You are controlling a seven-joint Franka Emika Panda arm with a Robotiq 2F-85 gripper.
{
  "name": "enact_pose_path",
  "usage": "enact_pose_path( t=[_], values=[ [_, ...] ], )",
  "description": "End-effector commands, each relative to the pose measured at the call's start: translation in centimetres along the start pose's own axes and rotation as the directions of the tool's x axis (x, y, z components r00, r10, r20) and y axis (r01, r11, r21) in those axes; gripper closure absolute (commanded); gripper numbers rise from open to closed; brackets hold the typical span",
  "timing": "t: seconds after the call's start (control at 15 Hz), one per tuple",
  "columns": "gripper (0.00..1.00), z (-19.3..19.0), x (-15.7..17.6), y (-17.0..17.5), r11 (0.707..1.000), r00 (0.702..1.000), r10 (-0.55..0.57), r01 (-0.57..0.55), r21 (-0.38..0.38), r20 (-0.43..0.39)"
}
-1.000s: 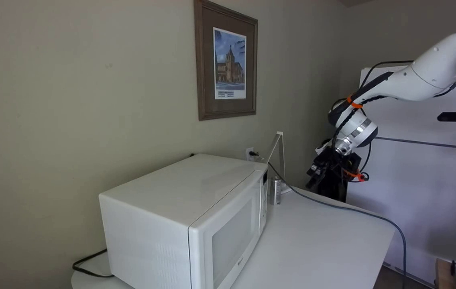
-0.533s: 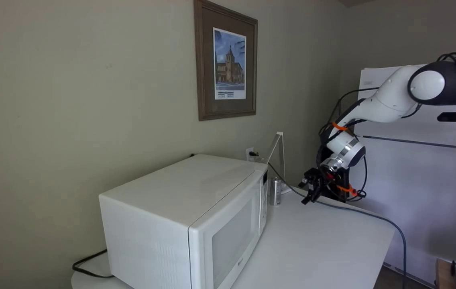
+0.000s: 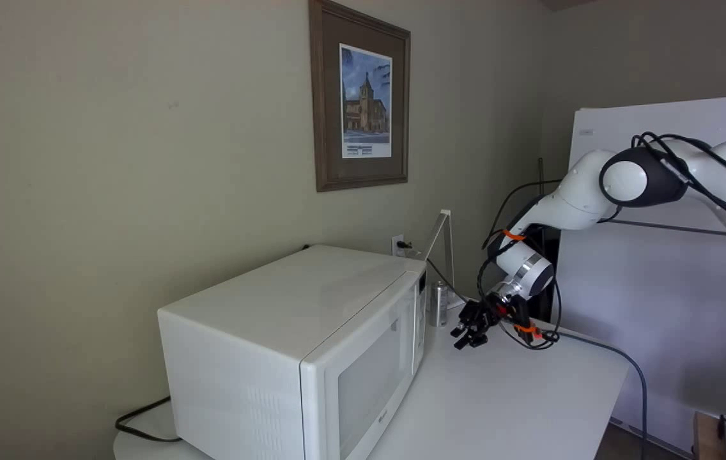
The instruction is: Push the bottom right rectangular button on the microwave to open it
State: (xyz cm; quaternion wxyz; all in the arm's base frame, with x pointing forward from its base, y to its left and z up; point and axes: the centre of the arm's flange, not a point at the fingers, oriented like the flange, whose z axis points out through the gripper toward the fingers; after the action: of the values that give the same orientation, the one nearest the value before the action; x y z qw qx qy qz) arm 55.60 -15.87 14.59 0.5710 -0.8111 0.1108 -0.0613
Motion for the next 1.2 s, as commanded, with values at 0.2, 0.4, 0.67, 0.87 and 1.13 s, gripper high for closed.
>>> enact_pose_path(
  t=[0.2, 0.4, 0.67, 0.87, 1.13],
  values=[
    [1.0, 2.3, 4.5, 4.7, 0.999, 0.998, 0.036, -0.034, 0.037, -0.051],
    [0.99, 2.2, 3.2, 4.3, 0.999, 0.999, 0.035, -0.033, 0.036, -0.034],
    [0.99, 2.7, 3.7, 4.9, 0.998, 0.998, 0.057, -0.056, 0.043, -0.032],
    [0.99, 2.6, 3.7, 4.9, 0.997, 0.998, 0.059, -0.058, 0.043, -0.033],
    [1.0, 3.4, 4.5, 5.6, 0.997, 0.997, 0.055, -0.052, 0.05, -0.051]
  ],
)
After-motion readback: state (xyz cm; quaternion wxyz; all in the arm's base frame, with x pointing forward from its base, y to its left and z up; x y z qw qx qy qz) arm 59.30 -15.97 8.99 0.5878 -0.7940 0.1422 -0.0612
